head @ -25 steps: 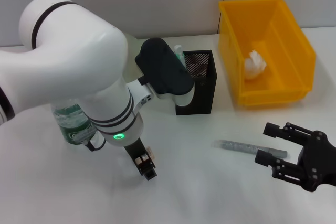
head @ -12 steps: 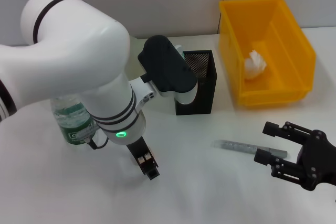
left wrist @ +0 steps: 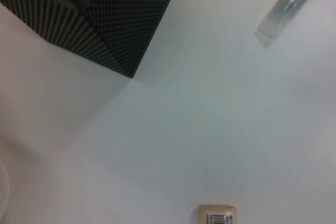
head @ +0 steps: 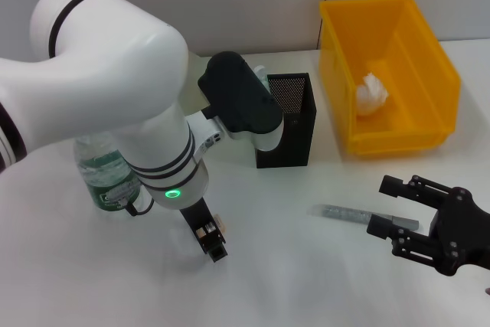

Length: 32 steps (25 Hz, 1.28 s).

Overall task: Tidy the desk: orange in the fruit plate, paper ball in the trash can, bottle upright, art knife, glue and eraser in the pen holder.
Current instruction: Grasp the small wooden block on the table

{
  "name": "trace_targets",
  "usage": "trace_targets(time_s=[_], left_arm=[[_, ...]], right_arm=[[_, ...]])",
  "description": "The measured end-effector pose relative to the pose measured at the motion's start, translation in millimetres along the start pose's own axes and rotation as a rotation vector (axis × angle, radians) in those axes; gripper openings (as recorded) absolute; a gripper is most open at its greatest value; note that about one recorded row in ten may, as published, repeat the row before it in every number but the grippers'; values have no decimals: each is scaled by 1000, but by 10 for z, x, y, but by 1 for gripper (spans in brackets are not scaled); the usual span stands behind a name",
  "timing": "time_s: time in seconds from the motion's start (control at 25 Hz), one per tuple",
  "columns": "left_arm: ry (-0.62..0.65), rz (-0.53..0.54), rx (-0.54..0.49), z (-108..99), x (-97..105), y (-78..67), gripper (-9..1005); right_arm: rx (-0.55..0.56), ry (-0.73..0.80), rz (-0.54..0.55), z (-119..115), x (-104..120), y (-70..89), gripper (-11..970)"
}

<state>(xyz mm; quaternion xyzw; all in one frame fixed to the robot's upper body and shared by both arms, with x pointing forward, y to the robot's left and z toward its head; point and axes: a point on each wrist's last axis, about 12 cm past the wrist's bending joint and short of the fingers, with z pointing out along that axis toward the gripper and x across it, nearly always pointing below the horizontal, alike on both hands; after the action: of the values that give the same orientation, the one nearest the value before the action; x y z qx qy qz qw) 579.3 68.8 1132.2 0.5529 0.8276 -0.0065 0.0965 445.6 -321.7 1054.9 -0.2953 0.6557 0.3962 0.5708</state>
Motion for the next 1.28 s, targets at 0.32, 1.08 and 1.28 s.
trace_targets(time_s=[0.32,1.08,1.28], left_arm=[[2,8,-1,10,6,25,629],[15,7,10,9,17,9,614],[18,7,11,8,20,8,590]], right_arm=[[-12,0,-3,45,-13,-15,693],[-13,-2,-1,77,-13,-23,693],[-18,-5,3,96,-13,-24,693]])
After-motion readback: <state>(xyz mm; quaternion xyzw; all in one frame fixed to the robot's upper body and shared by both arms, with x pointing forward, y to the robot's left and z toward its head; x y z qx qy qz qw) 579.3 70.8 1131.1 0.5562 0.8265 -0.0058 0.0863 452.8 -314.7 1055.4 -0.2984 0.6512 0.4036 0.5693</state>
